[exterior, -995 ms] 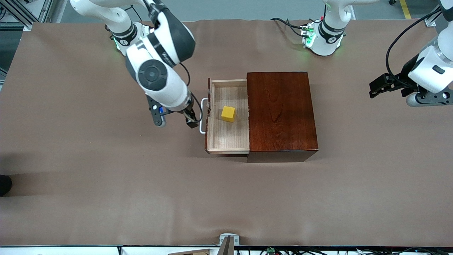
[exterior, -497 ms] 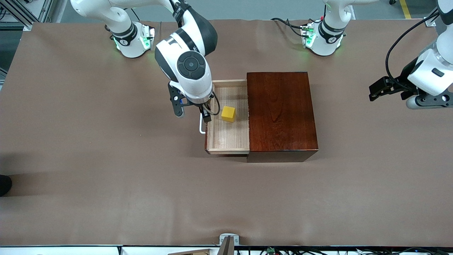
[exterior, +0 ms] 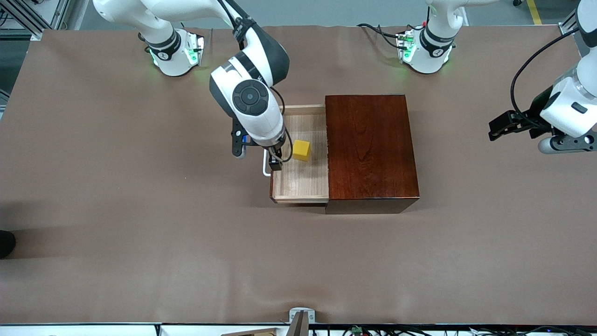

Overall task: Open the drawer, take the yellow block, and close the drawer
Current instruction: 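Lower the right gripper into the drawer over the yellow block, then close the right gripper on the yellow block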

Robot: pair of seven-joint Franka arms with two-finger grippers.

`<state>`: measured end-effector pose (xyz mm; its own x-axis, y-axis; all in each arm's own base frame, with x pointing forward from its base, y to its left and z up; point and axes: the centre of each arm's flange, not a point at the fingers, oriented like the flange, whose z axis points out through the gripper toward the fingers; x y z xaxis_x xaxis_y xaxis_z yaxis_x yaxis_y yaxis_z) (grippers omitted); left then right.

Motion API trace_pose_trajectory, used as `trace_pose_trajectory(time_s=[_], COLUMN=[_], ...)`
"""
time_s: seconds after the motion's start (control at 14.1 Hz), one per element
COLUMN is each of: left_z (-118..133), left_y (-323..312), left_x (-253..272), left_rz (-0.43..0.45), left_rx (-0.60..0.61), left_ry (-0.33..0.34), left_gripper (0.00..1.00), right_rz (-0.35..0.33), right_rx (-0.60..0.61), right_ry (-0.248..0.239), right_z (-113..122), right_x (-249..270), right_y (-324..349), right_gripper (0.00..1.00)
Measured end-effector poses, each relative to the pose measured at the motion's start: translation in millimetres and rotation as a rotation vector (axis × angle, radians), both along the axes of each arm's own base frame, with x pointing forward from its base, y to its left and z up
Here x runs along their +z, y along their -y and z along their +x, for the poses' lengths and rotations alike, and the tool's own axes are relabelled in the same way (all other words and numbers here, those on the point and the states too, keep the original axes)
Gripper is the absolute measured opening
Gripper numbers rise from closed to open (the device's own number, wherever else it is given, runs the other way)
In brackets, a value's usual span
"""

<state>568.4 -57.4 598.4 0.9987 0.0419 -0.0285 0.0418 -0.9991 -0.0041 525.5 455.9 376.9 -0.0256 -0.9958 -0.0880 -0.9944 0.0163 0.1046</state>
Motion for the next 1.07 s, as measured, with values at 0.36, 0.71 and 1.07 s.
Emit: trace_pose_trajectory(time_s=[0.36, 0.71, 1.07], left_z=[-0.2, -0.4, -0.8], left_y=[0.9, 0.6, 0.6], left_x=[-0.1, -1.0, -3.0], left_rz=[0.000, 0.000, 0.001], left_rx=[-0.002, -0.001, -0.001], left_ry=[-0.001, -0.004, -0.010], left_gripper=[1.00, 1.00, 1.00], right_rz=[0.013, 0.011, 0.014], right_rx=[-0.084, -0.084, -0.093], right_ry=[0.015, 0.016, 0.021], right_z=[-12.6, -29.7, -30.7], right_x=[-22.5, -37.8, -42.3], right_y=[-28.5, -50.8, -54.0], right_gripper=[1.00, 1.00, 1.00])
